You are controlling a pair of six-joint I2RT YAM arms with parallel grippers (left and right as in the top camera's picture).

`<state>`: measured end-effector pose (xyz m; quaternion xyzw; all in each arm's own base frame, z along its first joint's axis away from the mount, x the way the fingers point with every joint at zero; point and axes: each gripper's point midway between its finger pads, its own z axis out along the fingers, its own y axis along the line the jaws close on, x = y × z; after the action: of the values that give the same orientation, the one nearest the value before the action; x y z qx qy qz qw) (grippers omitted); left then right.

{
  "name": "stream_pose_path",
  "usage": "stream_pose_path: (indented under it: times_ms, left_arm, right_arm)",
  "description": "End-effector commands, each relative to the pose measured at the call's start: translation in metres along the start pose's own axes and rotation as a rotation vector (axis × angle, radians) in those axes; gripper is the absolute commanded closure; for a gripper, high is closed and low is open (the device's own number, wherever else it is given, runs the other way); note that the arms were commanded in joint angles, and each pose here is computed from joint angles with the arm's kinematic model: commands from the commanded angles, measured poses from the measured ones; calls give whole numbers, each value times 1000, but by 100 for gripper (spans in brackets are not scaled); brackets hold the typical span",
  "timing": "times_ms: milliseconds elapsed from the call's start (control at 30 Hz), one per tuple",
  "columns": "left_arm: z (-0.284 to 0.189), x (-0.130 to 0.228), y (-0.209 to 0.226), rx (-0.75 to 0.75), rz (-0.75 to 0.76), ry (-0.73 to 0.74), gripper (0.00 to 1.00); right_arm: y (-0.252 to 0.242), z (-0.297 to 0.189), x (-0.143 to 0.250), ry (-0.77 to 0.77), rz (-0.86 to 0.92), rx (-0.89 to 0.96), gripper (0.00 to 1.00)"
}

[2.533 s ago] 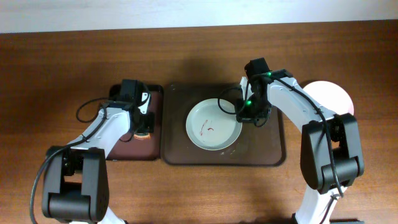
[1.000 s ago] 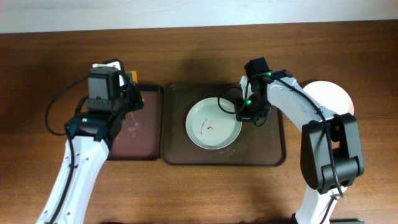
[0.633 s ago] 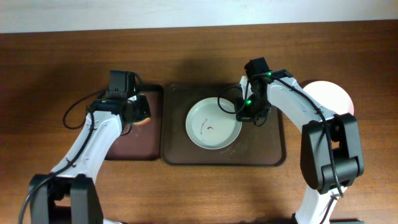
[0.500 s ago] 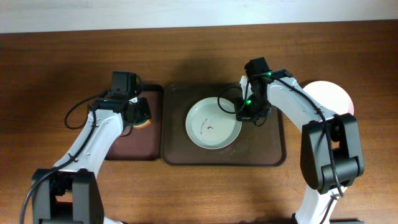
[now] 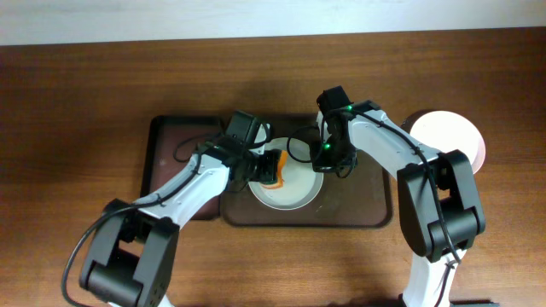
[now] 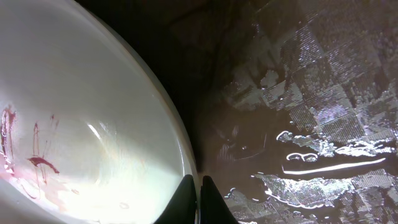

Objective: Clean dirty plates on tray and stack at the side
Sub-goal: 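Bring the sponge in the left gripper over the remaining plate, then scrub the remaining plate with the sponge in the left gripper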

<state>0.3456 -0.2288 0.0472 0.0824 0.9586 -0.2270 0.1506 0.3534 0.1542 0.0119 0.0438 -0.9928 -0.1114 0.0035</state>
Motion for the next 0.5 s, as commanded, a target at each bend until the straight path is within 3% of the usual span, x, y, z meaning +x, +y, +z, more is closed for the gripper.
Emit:
stream_pose_path:
  times_ms: [0, 267, 467]
  left_arm:
    - [12, 12, -18, 105, -43, 65, 100]
    - [15, 6, -33, 158, -60, 42, 100]
    - [41, 12, -7, 55, -133, 61, 100]
  right_arm:
    - [-5, 8, 4, 16, 8, 32, 96]
    - [-6, 9, 4, 20, 9, 32, 96]
    - [-6, 9, 5, 22, 9, 33, 96]
